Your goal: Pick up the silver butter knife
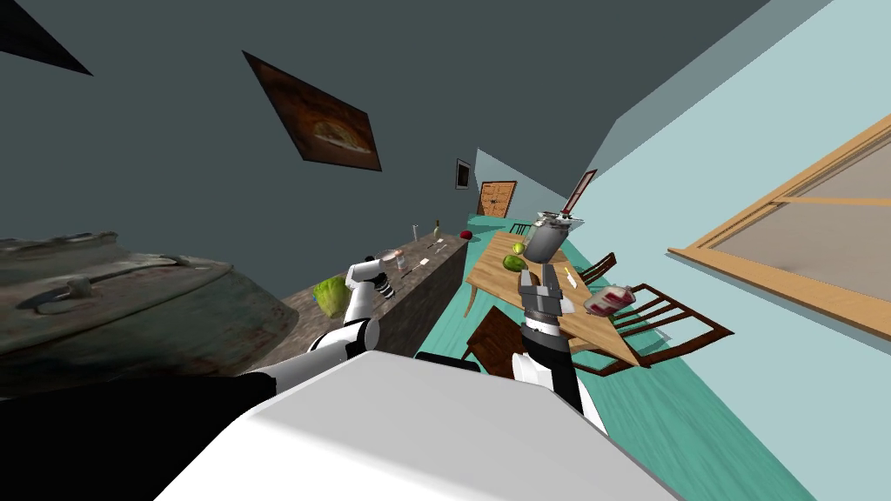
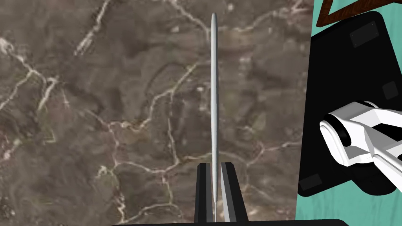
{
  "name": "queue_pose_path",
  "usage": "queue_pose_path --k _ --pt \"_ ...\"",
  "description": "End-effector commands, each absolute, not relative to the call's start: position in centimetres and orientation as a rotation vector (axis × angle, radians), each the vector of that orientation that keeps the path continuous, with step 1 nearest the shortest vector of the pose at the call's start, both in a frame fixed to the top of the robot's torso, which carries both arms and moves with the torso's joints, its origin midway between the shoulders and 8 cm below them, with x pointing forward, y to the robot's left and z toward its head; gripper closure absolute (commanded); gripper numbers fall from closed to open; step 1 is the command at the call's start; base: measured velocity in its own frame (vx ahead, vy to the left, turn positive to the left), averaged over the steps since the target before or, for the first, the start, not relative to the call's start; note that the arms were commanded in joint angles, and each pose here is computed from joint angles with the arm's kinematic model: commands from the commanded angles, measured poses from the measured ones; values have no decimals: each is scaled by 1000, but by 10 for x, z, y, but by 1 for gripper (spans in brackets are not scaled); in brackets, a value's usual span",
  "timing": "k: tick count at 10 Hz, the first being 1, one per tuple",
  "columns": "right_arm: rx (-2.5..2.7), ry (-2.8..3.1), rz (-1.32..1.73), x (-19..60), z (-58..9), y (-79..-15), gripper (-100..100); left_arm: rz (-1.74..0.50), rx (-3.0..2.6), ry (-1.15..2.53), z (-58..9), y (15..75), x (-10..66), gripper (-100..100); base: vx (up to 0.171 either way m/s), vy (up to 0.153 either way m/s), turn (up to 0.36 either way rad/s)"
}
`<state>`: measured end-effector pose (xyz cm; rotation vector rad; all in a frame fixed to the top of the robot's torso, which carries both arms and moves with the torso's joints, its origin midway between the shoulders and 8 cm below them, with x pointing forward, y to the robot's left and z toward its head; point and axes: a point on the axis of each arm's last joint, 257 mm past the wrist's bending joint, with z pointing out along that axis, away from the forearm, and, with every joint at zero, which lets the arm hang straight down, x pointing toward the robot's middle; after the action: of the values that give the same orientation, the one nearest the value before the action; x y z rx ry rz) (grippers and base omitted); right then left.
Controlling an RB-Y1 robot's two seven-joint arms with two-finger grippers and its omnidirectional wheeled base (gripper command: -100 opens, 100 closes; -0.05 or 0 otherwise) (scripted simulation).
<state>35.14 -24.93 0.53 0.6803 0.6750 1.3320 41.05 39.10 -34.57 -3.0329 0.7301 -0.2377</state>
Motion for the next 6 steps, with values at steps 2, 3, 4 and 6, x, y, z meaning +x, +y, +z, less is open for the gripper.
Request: queue_pose_path --k 2,3,4,6 --pt "680 675 1332 351 5 -249 0 -239 -3030 728 -334 393 412 100 5 4 -15" --pt "680 675 1332 351 5 -249 0 -239 -3030 725 -329 393 412 100 7 13 -38" --pt "680 675 1332 351 5 -249 0 -239 -3031 721 -324 394 411 100 3 8 -13" --pt "680 675 1332 351 5 -249 0 -240 -3030 725 -327 394 411 0 0 0 0"
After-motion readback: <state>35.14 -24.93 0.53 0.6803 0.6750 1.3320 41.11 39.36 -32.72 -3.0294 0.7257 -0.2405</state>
